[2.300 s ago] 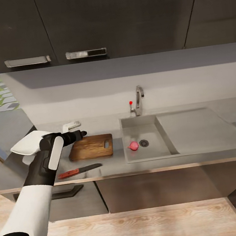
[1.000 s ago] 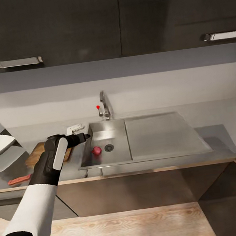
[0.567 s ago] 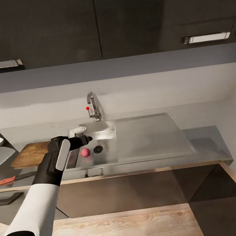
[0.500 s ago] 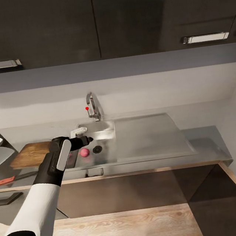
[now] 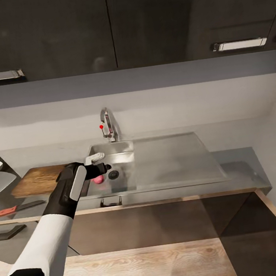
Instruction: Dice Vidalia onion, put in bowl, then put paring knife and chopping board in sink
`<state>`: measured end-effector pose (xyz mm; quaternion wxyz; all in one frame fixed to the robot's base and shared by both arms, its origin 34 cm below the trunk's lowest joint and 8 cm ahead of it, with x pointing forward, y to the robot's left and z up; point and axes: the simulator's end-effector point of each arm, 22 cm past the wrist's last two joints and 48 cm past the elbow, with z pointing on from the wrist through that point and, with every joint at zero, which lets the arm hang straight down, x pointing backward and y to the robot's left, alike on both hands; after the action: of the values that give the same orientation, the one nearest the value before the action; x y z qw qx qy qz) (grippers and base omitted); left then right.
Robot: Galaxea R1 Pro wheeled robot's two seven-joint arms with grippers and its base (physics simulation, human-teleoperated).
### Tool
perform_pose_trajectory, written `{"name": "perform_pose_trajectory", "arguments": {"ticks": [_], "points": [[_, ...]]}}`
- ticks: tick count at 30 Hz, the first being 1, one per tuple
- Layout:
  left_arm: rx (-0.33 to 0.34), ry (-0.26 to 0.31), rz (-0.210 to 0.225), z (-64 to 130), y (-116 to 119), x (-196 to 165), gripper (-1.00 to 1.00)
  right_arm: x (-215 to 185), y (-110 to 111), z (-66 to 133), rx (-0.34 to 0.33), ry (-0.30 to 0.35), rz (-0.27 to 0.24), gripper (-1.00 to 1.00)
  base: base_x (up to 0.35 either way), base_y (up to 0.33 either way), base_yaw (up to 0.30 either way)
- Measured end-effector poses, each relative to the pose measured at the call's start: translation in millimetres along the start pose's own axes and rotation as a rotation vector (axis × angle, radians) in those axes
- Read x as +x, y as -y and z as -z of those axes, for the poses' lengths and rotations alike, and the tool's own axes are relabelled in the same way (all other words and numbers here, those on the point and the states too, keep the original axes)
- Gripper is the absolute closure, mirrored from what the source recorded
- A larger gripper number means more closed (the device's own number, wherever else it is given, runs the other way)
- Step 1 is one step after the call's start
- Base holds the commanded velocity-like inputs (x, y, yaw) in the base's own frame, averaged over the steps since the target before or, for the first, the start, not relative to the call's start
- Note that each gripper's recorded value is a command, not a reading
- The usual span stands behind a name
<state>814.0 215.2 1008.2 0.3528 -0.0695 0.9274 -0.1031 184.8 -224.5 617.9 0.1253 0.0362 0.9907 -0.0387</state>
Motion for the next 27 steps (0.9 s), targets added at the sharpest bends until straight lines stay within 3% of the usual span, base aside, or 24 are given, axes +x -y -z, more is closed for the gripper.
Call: {"name": "perform_pose_trajectory", "arguments": {"ticks": [21,27], "points": [[-0.033,-0.002,-0.012,-1.2,-8.4,1.4,-1.0,0.1,-0.1,0.1,0.0,0.0,0.0,-1.0,0.088,0.0,0.0],[-0.062,-0.034,-0.019,-8.0,-19.3,13.4,-1.0,0.0,-0.1,0.0,0.0,0.0,0.0,-1.0,0.013,0.0,0.0]]}}
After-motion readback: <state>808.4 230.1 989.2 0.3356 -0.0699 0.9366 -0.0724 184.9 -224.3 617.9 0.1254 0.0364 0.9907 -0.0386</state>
